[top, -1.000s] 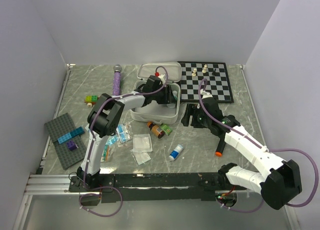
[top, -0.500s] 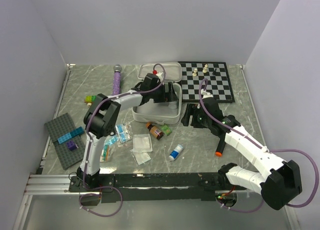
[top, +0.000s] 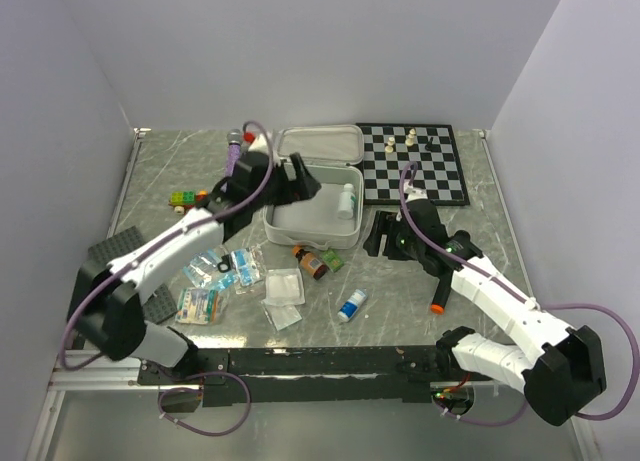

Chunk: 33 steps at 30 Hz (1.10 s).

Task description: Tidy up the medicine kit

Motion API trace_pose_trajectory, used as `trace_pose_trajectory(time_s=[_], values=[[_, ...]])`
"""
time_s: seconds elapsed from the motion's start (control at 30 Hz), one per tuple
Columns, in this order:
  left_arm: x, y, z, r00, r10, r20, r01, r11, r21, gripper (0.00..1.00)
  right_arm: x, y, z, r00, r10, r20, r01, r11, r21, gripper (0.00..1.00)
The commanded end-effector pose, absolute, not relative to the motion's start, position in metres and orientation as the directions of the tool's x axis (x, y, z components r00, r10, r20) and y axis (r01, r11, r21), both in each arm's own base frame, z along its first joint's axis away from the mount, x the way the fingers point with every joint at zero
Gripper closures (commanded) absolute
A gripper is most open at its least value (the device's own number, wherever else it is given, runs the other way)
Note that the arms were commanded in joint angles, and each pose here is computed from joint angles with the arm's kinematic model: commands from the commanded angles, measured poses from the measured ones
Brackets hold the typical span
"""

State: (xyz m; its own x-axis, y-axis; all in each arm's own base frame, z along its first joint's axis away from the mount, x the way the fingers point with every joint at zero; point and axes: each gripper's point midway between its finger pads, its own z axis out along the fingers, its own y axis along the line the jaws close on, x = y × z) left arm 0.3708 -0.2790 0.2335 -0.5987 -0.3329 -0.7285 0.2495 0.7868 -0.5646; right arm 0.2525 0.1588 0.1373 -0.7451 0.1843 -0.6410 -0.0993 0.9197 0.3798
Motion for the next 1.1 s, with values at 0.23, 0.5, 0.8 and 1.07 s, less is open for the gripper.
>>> trace_pose_trajectory(time_s=[0.23,0.5,0.8,1.07], values=[[0.228,-0.28,0.119,-0.734,-0.485,-0.475,-0.146,0.796,-0.588,0.04,0.257,0.162,0.128,-0.741,0.188,-0.645,-0.101,0.918,0.384,0.2],[0.237,-0.289,0.083,-0.739,-0.523,-0.424,-0.293,0.817,-0.497,0.01,0.254,0.163,0.127,-0.744,0.194,-0.64,-0.105,0.911,0.399,0.2],[0.255,-0.302,0.074,-0.714,-0.553,-0.43,-0.345,0.812,-0.472,0.16,0.25,0.16,0.123,-0.745,0.189,-0.639,-0.102,0.915,0.389,0.2],[0.255,-0.299,0.051,-0.726,-0.539,-0.428,-0.382,0.833,-0.4,0.21,0.249,0.159,0.122,-0.746,0.184,-0.64,-0.105,0.916,0.386,0.2]])
